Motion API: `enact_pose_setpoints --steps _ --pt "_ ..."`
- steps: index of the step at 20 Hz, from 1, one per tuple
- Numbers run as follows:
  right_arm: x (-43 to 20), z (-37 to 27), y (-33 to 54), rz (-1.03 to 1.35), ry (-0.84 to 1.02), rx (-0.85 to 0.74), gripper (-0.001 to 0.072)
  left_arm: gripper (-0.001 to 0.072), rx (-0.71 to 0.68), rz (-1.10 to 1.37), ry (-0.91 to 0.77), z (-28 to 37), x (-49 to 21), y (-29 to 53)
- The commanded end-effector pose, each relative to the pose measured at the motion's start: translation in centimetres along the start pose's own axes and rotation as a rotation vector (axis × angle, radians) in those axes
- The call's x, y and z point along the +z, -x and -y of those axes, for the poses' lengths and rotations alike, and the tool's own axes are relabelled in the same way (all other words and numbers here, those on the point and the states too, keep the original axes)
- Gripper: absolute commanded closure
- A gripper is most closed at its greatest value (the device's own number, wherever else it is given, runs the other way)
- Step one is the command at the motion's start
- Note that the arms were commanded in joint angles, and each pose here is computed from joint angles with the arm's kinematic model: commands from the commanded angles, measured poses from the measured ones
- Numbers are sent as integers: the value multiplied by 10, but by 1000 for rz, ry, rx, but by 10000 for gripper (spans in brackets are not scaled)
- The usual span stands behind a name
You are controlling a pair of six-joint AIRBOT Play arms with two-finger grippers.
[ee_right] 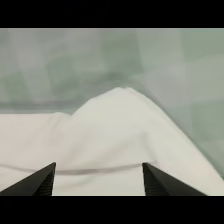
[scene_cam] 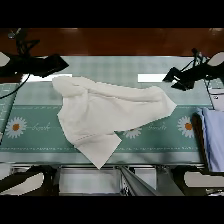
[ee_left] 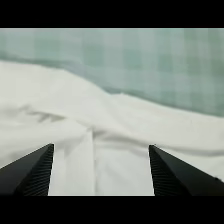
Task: Fold the shirts.
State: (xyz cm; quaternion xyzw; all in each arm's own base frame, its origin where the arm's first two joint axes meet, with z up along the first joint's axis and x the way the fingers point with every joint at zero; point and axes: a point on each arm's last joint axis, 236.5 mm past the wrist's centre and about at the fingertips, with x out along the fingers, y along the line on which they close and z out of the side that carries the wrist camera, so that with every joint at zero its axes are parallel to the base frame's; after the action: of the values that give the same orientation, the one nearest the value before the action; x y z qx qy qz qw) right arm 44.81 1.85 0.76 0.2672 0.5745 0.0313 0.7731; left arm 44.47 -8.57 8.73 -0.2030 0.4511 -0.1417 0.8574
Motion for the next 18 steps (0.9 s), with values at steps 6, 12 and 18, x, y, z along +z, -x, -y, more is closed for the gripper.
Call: enact_pose_setpoints --steps 6,12,18 --pt "-80 132 40 10 -250 -40 90 6 108 -478 353 -91 -227 32" --pt "-129 104 13 13 -289 139 90 6 -59 -491 590 -48 -308 13" --pt "-136 100 13 -16 -277 149 91 6 -99 -521 567 -28 -322 4"
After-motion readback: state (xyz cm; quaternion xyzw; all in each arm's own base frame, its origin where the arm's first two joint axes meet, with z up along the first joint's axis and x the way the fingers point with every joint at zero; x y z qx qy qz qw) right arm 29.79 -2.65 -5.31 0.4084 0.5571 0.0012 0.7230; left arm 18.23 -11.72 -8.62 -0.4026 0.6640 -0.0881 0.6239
